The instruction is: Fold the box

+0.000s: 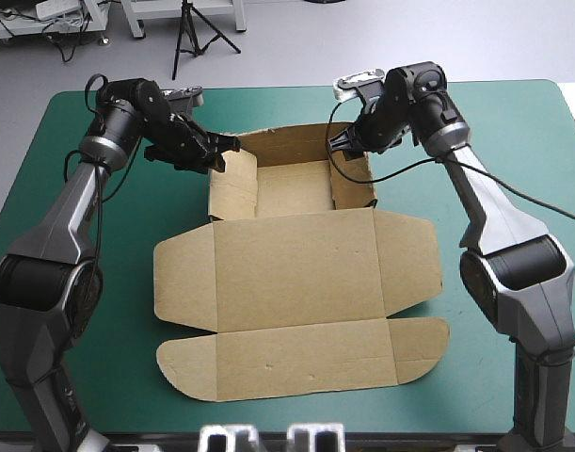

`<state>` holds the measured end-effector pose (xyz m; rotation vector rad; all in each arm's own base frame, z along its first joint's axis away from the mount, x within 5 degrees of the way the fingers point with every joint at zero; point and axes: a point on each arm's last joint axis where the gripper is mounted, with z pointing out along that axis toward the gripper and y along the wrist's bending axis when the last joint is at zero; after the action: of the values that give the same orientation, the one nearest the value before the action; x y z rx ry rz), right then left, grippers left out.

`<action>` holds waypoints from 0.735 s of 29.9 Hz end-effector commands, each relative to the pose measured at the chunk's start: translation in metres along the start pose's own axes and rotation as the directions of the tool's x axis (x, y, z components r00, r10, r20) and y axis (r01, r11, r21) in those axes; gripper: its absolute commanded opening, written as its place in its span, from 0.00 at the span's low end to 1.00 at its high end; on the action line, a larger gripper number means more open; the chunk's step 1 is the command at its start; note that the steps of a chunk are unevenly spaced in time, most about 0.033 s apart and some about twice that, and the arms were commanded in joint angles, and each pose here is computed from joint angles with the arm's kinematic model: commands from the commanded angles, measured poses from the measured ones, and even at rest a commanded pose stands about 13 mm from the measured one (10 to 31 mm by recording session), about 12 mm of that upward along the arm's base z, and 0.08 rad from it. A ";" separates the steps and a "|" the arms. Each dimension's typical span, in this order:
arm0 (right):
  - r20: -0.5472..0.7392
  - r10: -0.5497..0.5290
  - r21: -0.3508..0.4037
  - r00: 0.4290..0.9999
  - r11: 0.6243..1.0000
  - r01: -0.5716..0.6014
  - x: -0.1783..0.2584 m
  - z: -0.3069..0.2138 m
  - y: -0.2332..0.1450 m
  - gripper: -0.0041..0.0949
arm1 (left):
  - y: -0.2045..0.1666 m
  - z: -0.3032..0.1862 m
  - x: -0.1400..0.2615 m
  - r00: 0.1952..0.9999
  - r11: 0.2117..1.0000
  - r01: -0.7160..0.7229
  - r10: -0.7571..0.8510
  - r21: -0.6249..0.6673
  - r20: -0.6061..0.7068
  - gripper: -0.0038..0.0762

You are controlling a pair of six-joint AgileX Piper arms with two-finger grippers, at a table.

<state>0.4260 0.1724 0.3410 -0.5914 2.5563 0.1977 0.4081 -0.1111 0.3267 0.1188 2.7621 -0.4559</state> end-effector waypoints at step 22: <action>0.164 0.061 0.024 0.985 0.998 -0.066 -0.001 -0.089 -0.002 0.53 | -0.015 -0.243 0.205 0.848 0.946 -0.269 0.321 -0.179 0.421 0.04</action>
<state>0.3952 0.1588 0.4009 -0.4848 2.4436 0.2316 0.1732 -0.0483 0.4841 0.3486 2.2517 -0.2224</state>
